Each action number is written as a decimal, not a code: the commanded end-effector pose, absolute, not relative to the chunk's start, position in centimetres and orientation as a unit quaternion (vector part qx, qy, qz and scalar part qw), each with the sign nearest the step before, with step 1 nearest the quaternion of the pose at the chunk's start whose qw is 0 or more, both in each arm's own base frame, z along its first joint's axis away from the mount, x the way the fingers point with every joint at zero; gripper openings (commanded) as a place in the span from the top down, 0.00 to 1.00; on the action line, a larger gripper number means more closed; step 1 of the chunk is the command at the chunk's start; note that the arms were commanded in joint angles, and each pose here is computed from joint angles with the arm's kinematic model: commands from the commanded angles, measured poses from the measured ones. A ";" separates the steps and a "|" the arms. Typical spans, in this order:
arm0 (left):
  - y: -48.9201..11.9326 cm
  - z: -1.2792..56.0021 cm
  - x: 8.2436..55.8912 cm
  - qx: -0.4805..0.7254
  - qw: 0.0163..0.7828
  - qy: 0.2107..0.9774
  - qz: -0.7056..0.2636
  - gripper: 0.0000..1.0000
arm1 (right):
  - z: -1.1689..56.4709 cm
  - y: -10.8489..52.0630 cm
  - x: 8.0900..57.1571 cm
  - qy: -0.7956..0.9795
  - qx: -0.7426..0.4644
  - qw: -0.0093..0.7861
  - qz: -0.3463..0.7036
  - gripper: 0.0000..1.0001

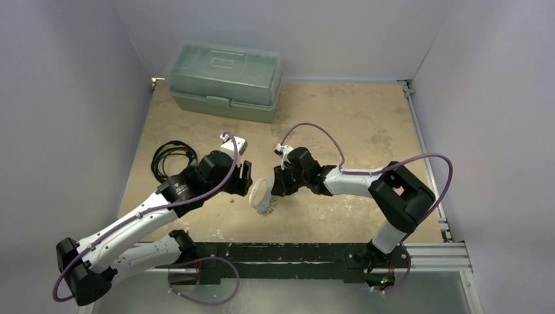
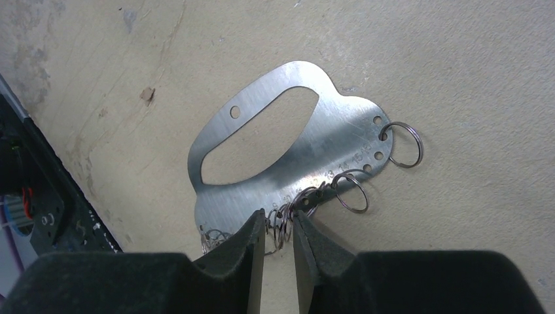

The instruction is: Put the keys on the keyring

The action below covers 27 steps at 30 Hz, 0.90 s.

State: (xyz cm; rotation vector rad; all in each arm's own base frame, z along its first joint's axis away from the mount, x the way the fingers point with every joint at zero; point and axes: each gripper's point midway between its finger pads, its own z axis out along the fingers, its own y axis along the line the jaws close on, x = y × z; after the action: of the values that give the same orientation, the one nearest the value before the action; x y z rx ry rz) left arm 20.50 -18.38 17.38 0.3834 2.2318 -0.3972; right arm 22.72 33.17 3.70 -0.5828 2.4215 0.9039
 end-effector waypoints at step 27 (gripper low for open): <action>-18.8 18.0 20.6 0.152 0.424 0.878 -0.162 0.39 | 3.5 33.1 23.5 0.889 -0.207 0.269 0.308 0.89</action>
State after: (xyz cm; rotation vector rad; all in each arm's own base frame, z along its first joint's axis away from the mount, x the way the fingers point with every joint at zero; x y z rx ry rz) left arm 20.32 -18.56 17.39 0.3943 2.2285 -0.3964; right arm 23.30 32.77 3.32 -0.5505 2.4197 0.8343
